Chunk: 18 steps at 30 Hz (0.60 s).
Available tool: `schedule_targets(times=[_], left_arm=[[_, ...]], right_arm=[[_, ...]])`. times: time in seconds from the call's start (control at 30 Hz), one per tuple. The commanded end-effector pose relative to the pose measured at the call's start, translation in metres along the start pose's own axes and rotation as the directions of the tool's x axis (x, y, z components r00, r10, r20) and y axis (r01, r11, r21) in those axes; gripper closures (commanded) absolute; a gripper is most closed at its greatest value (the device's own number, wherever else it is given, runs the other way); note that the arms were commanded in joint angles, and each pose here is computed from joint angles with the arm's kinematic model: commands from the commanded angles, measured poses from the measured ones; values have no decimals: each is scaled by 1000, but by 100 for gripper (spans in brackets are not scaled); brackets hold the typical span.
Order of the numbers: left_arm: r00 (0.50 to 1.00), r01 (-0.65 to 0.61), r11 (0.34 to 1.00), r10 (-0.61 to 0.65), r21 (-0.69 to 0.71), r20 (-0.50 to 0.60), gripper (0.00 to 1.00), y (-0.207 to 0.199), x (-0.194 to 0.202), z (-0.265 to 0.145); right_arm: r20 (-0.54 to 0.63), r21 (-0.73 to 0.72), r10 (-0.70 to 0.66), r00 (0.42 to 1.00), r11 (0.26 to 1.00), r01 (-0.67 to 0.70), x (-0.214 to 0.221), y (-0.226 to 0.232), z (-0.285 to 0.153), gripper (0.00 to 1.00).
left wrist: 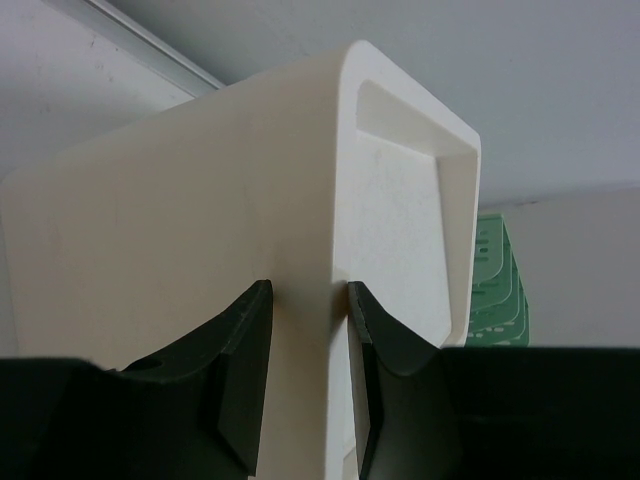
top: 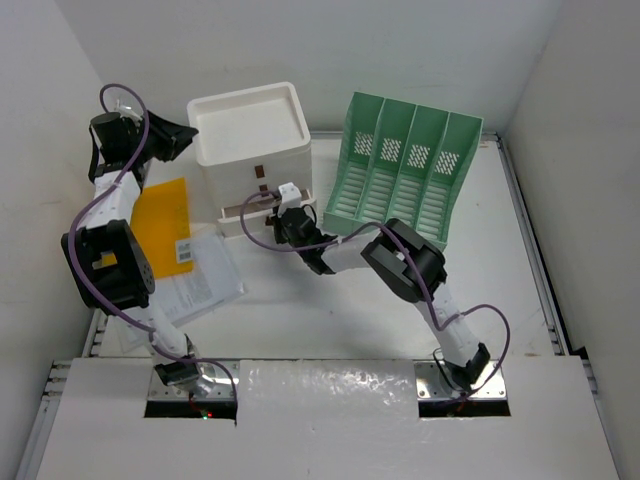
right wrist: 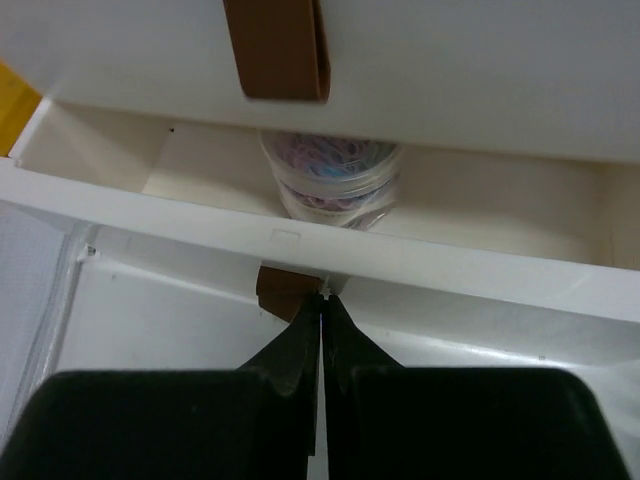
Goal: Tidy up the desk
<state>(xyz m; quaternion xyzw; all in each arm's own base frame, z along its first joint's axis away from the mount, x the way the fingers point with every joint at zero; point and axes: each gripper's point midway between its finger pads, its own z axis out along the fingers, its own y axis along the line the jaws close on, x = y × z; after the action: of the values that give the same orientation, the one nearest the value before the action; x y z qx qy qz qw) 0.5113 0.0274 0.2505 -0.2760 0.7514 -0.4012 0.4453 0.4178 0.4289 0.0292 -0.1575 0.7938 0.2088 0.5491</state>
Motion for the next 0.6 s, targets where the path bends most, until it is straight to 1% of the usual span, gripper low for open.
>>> schedule_targets(times=[0.0, 0.13, 0.17, 0.2, 0.27, 0.37, 0.47, 0.5, 0.57], left_arm=[[985, 114, 977, -135, -179, -105, 93, 66, 41, 14], [984, 117, 978, -138, -175, -113, 93, 67, 43, 15], [984, 115, 978, -135, -172, -114, 93, 65, 43, 15], [984, 115, 978, -136, -172, -115, 93, 66, 43, 15], [985, 112, 979, -133, -169, -113, 93, 64, 42, 14], [985, 108, 980, -128, -165, -117, 93, 63, 42, 15], [986, 101, 982, -121, -161, -118, 92, 62, 41, 14], [986, 99, 982, -120, -163, -120, 91, 62, 41, 14], [986, 82, 985, -103, -154, -131, 87, 59, 41, 12]], right_arm=[[242, -17, 30, 970, 1000, -26, -78, 12, 14, 100], [247, 37, 17, 969, 999, -26, -82, 0, 36, 100], [261, 41, 13, 965, 999, -24, -90, 0, 42, 100], [253, 67, 4, 968, 998, -21, -79, -8, 49, 100], [279, 110, -18, 960, 994, -14, -81, -20, 55, 100], [319, 133, -52, 946, 991, 10, -90, -24, 53, 100], [336, 102, -71, 939, 994, 39, -97, -18, 46, 100], [353, 75, -66, 933, 996, 42, -107, -12, 41, 100], [334, 33, -77, 939, 997, 70, -105, -5, 33, 100]])
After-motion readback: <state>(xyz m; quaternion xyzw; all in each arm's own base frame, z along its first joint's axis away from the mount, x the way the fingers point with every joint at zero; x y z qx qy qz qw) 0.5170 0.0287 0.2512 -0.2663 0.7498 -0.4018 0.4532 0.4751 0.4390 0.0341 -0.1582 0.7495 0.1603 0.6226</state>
